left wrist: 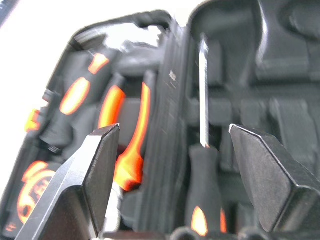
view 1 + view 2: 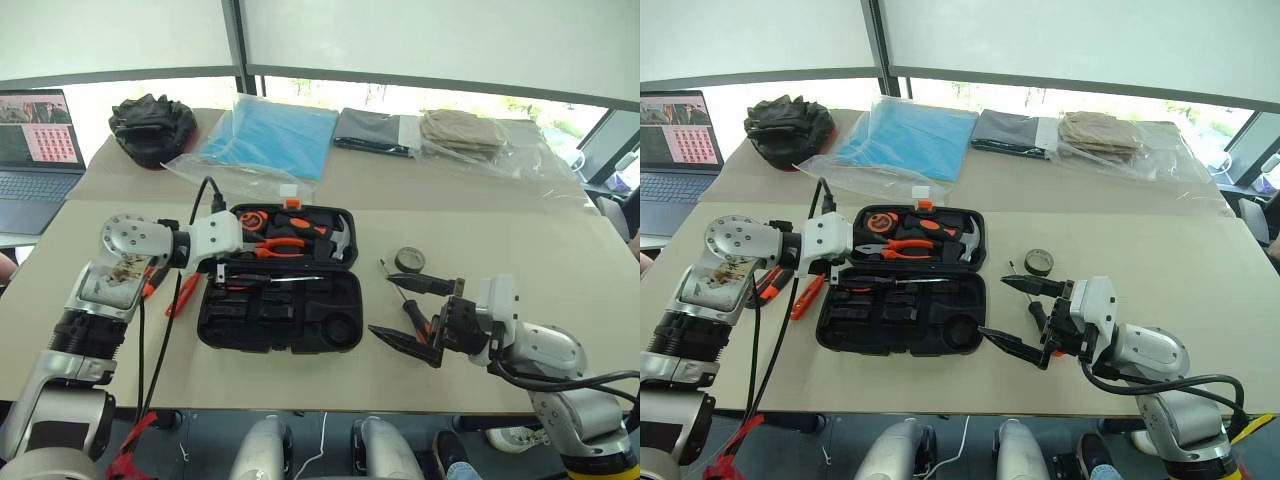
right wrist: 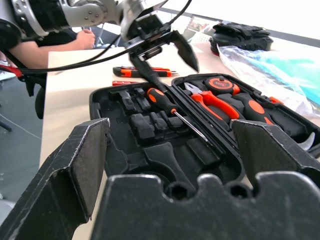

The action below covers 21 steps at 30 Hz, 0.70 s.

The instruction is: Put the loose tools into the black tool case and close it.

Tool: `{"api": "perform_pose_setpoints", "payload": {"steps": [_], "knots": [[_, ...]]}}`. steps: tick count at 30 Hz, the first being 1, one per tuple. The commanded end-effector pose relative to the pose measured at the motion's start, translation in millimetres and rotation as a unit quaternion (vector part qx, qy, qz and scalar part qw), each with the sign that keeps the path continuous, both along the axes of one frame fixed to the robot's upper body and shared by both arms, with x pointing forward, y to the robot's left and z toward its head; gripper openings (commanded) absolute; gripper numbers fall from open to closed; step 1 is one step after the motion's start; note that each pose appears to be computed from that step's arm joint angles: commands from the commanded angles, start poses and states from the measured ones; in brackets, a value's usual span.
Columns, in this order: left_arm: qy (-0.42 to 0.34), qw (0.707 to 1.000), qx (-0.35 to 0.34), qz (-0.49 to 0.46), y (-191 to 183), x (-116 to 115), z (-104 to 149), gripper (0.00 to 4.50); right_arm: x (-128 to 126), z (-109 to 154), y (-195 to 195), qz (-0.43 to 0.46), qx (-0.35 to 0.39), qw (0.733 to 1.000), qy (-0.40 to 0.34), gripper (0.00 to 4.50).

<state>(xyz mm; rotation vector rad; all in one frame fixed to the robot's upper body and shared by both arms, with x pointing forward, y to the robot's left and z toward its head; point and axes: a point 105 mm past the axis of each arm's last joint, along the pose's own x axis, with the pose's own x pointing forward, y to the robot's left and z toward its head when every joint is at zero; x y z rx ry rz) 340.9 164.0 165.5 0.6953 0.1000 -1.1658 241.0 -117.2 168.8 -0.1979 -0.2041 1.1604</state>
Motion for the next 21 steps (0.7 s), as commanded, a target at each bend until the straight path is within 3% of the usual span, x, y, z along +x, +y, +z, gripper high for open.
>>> {"api": "perform_pose_setpoints", "payload": {"steps": [1,6,14,21], "knots": [[0.021,0.999,-0.031,0.026,8.5,0.6,-11.3,1.90,12.1,15.7,2.2,-0.009,-0.018,1.000,-0.021,4.50],[0.033,0.996,-0.053,0.065,15.3,9.6,-22.3,0.04,15.7,21.3,15.3,0.014,-0.026,0.999,-0.023,4.50],[0.052,0.996,-0.061,0.037,-1.0,1.9,-36.3,0.04,27.0,16.8,18.0,0.002,-0.032,0.999,-0.031,4.50],[0.046,0.994,-0.092,0.043,-2.9,1.5,-28.9,0.04,28.1,14.3,16.4,-0.006,-0.031,0.999,-0.028,4.50]]}}
